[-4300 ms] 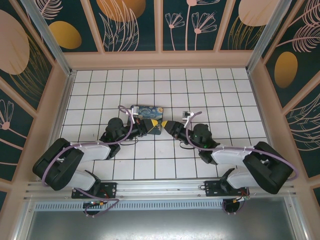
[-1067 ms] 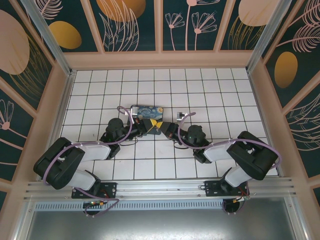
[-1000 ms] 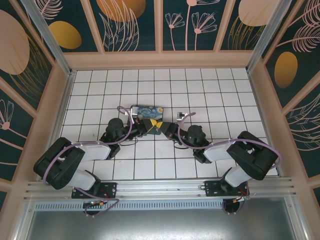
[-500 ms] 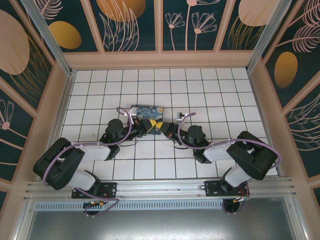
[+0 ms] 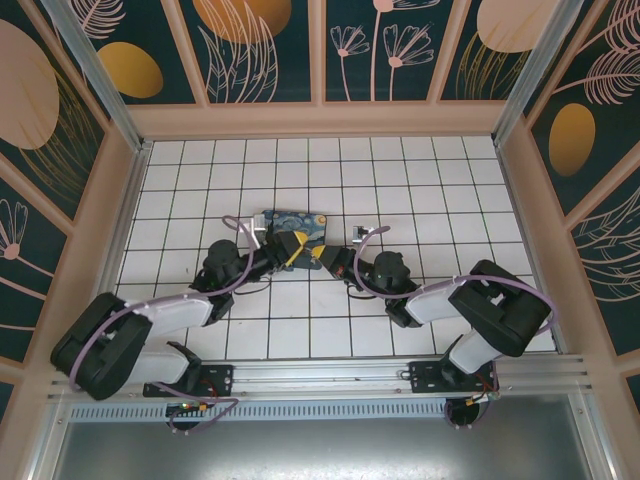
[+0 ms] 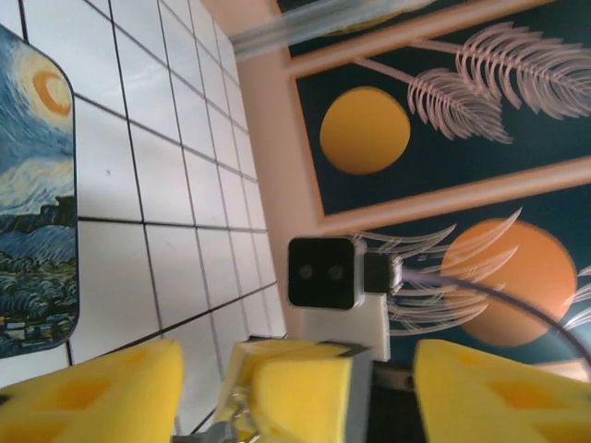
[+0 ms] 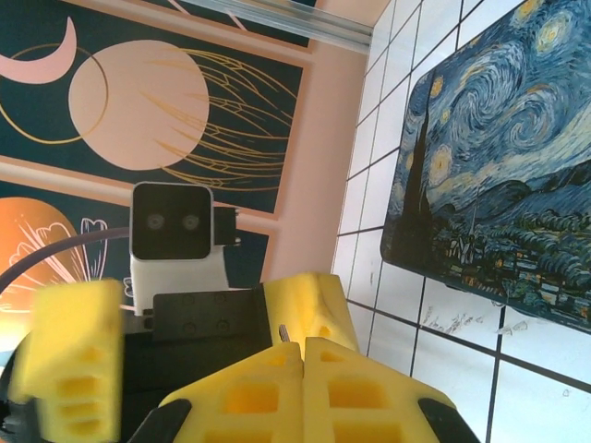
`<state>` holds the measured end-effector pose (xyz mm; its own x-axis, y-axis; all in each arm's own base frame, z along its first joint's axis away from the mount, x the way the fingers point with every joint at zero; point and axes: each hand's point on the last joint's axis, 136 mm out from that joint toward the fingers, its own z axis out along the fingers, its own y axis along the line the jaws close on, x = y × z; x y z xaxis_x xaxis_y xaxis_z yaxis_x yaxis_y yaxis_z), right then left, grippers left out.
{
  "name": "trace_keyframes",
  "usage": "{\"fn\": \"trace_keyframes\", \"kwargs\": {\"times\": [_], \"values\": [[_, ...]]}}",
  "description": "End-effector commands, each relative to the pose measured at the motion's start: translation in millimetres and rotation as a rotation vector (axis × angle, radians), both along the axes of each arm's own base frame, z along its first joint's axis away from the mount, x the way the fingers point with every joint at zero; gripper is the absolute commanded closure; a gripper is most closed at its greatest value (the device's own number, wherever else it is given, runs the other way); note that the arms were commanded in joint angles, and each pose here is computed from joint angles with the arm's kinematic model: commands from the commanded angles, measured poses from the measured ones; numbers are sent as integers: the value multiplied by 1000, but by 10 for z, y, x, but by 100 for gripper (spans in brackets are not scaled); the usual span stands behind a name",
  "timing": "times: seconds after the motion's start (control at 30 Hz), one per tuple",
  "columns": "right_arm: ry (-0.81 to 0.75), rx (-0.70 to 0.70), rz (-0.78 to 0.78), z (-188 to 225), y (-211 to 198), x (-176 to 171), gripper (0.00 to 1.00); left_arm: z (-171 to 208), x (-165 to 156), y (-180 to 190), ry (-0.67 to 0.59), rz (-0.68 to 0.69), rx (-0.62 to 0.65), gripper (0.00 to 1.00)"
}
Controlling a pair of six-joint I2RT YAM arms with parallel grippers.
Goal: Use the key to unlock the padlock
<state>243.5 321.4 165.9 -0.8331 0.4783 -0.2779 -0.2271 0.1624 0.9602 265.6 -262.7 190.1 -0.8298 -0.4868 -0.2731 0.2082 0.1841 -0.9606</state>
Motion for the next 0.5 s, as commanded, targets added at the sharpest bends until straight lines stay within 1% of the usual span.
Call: {"fn": "trace_keyframes", "kwargs": {"times": [0.0,0.03,0.13,0.2,0.23,0.4,0.47], "values": [[6,-2,-18,-10,-62,47,100,-27,36,185,-29,73,85,19],[7,-5,-18,-10,-69,69,100,-66,30,218,-33,81,127,15],[14,-20,-10,-19,-47,144,100,-211,1,297,-49,89,243,8],[30,-33,-6,-46,-18,225,100,-370,-26,348,-51,85,328,3],[40,-41,-6,-72,-5,273,100,-463,-43,383,-54,85,371,2],[69,-50,16,-167,68,436,100,-843,-108,561,-78,93,547,2],[79,-49,29,-208,106,473,100,-962,-127,613,-90,93,597,5]]}}
